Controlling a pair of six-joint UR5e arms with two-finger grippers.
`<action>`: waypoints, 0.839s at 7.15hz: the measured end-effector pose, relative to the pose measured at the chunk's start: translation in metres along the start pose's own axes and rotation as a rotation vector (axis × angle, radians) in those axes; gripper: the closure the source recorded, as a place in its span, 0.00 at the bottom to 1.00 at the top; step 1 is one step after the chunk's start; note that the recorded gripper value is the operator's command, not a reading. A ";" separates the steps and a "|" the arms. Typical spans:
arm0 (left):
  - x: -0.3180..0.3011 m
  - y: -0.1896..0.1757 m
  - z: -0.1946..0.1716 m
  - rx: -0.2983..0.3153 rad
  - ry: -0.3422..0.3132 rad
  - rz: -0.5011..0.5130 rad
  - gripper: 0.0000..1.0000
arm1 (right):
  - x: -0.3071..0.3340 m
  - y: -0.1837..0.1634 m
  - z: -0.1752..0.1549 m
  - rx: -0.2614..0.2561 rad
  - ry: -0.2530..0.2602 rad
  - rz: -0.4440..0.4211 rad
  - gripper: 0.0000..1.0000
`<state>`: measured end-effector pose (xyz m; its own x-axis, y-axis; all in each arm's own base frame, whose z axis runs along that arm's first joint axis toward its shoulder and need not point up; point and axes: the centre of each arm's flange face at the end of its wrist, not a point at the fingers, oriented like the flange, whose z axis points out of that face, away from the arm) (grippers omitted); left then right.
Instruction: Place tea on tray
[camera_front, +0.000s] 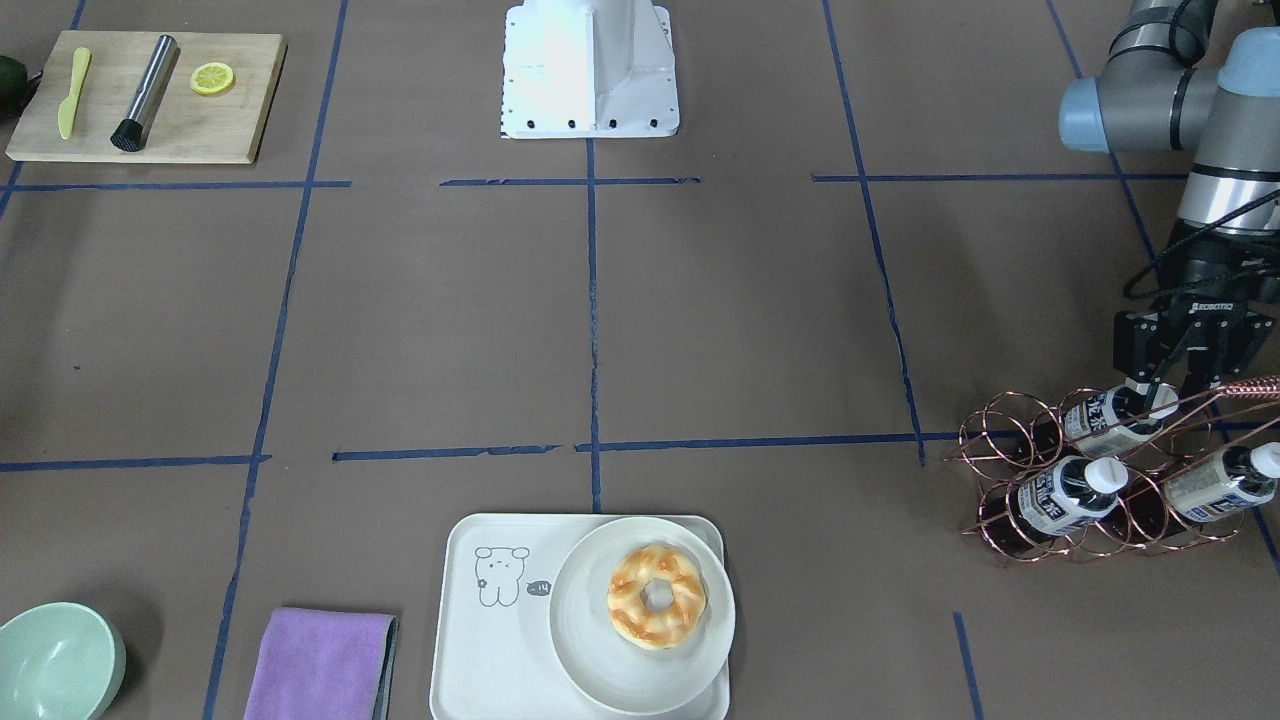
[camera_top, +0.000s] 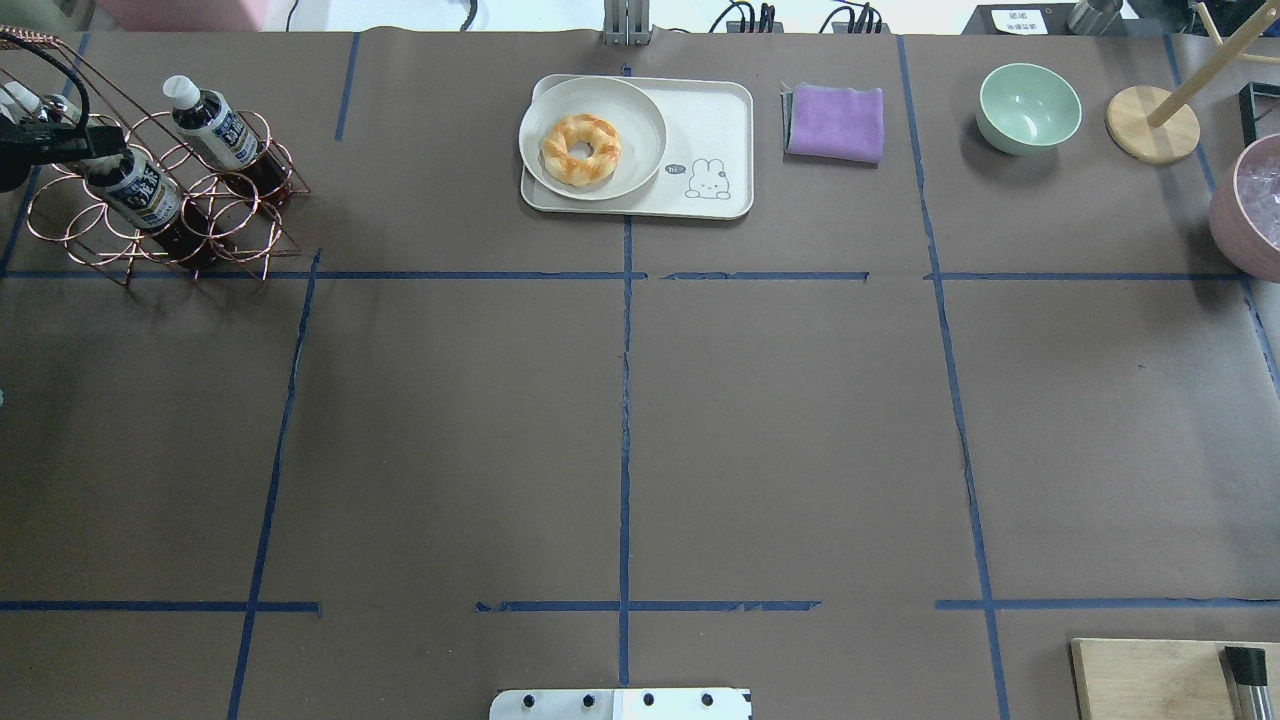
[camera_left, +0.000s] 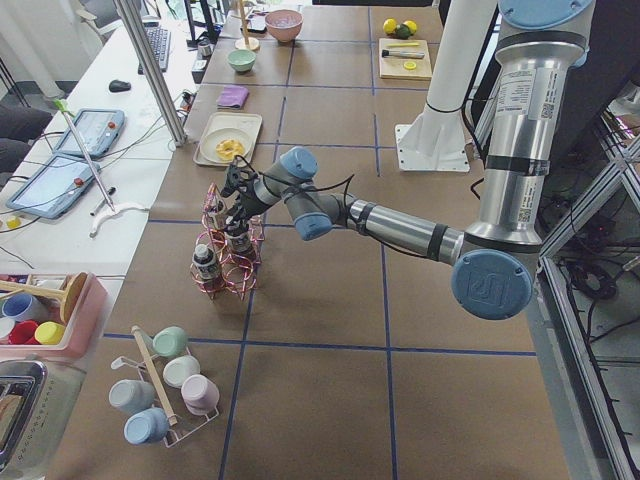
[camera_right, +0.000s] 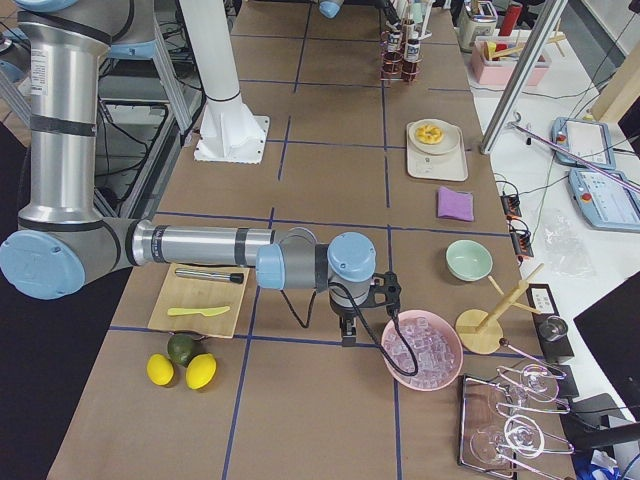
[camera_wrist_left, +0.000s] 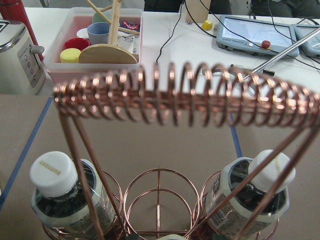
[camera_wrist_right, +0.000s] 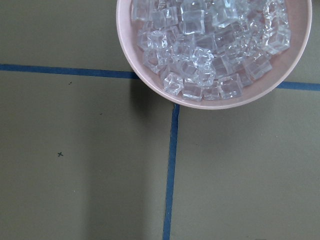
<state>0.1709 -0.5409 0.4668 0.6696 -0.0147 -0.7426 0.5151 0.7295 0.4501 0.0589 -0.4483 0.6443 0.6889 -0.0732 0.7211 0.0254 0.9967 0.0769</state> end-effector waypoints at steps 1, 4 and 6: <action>0.000 0.000 0.000 -0.001 -0.001 0.000 0.42 | 0.000 0.000 0.000 0.000 0.000 0.000 0.00; -0.001 0.001 0.002 -0.003 -0.003 -0.001 0.74 | 0.000 0.000 0.000 0.000 0.000 -0.001 0.00; -0.002 0.002 0.003 -0.006 -0.005 0.001 0.99 | 0.000 0.000 0.000 0.000 0.000 0.000 0.00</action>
<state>0.1720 -0.5416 0.4702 0.6730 -0.0172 -0.7394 0.5112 0.7333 0.4482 0.0589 -0.4482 0.6444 0.6889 -0.0735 0.7211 0.0257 0.9967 0.0771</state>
